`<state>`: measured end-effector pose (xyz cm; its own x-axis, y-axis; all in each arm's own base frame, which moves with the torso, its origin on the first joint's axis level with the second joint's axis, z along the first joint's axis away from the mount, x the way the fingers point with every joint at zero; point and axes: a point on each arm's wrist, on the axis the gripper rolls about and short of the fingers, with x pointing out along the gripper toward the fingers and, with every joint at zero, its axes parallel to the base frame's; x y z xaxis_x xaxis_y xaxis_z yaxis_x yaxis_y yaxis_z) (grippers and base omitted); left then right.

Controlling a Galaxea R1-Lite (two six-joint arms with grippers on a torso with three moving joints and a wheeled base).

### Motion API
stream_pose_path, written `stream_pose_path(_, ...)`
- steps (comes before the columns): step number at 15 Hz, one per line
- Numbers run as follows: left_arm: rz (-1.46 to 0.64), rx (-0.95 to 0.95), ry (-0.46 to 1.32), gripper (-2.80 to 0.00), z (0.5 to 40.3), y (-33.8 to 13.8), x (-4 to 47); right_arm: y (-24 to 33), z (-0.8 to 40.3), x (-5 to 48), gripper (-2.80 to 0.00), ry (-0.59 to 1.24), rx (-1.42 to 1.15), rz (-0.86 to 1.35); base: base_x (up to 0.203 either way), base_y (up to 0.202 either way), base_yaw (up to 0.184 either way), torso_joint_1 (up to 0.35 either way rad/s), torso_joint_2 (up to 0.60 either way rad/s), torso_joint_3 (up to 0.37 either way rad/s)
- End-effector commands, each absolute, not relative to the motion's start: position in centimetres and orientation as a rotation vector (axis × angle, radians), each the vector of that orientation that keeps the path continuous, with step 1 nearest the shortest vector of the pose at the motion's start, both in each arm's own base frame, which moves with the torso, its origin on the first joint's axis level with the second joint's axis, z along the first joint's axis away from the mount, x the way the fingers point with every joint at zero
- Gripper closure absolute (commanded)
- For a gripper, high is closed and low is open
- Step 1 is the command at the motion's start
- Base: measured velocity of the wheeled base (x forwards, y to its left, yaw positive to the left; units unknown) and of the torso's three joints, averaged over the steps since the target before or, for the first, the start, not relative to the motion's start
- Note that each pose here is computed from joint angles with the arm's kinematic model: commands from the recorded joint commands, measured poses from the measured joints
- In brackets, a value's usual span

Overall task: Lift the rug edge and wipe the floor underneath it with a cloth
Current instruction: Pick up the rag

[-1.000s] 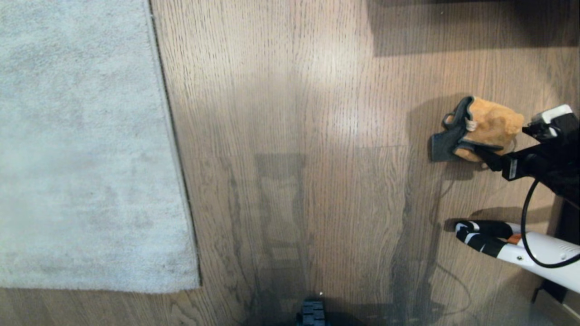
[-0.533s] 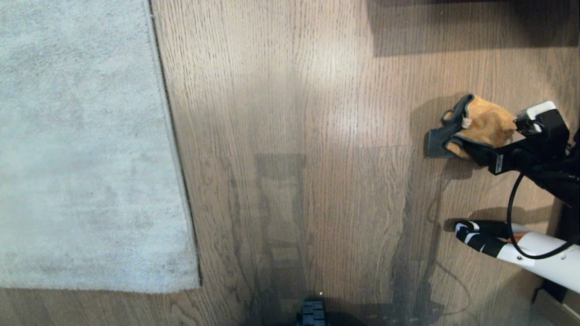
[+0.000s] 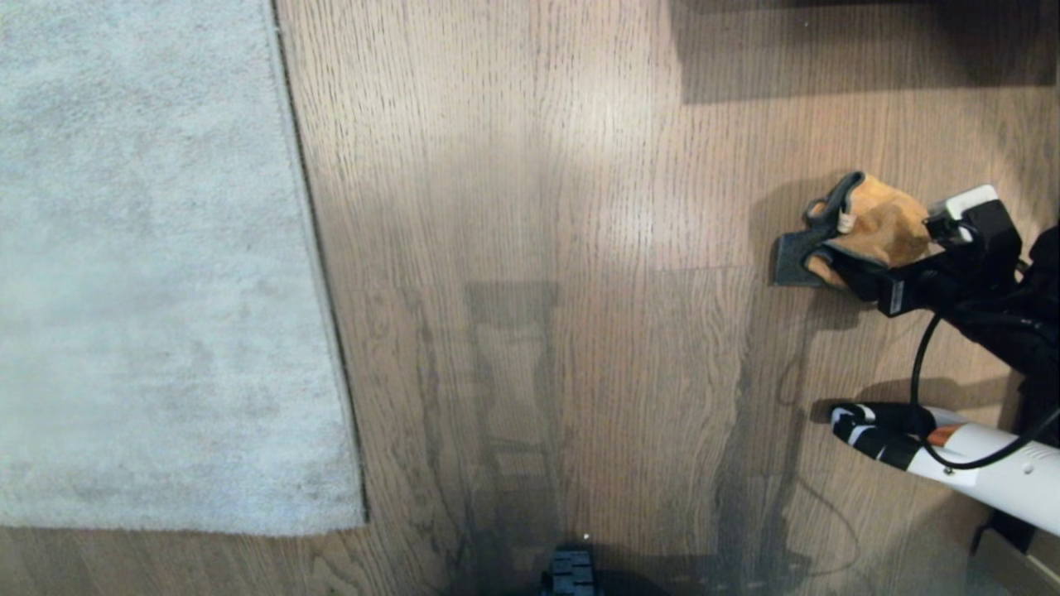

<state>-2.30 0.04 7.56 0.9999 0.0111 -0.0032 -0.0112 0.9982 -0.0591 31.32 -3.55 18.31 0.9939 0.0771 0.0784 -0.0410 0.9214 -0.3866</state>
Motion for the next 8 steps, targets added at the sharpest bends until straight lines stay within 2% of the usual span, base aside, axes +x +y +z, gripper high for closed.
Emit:
stream_pose_path(1,0.012,-0.060,0.004,0.00,7.53,0.03,-2.29,-3.50,18.28,31.40,-2.80,-0.096,-0.397,0.065,0.000,0.000,0.000,0.000,0.00,0.000)
stream_pose_path(8,0.012,-0.060,0.004,0.00,7.53,0.04,-2.29,-3.39,18.56,31.26,-2.80,-0.109,-0.400,0.065,0.000,0.000,0.000,0.000,0.00,0.000)
